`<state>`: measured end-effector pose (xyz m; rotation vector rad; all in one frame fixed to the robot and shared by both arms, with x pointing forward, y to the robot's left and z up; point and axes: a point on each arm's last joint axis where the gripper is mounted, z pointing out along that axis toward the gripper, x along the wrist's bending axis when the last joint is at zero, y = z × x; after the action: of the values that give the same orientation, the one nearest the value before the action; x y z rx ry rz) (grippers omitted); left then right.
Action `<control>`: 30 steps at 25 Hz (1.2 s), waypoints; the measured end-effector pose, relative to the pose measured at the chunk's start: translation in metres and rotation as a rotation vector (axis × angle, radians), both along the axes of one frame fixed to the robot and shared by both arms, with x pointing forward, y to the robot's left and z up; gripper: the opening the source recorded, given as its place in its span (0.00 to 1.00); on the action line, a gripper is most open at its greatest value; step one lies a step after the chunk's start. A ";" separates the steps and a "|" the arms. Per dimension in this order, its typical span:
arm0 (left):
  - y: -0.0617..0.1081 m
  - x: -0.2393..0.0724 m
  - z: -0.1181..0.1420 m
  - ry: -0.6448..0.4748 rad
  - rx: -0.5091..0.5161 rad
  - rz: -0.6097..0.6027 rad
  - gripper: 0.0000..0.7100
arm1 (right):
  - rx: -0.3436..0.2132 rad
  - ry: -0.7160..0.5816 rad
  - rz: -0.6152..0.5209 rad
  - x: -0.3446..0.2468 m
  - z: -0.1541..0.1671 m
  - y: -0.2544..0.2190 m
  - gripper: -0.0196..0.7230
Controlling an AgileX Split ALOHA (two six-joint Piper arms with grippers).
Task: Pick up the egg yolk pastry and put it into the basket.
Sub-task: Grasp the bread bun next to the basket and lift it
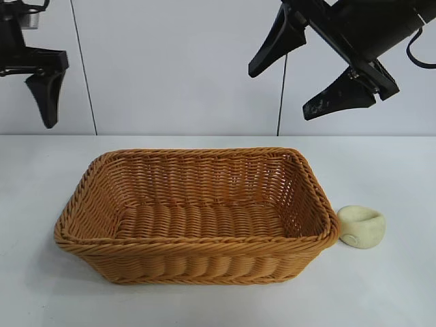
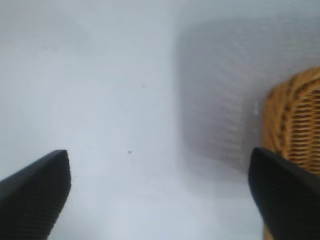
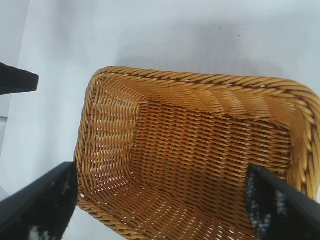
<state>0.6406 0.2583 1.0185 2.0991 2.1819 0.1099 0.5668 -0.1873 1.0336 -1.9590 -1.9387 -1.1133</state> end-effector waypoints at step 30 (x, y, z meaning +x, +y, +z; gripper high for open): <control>0.032 -0.244 0.047 -0.165 0.009 -0.042 0.98 | 0.000 -0.001 -0.001 0.000 0.000 0.000 0.89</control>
<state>0.3963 0.2903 1.0657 2.0593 2.0455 0.2787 0.5669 -0.1874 1.0336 -1.9597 -1.9386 -1.1142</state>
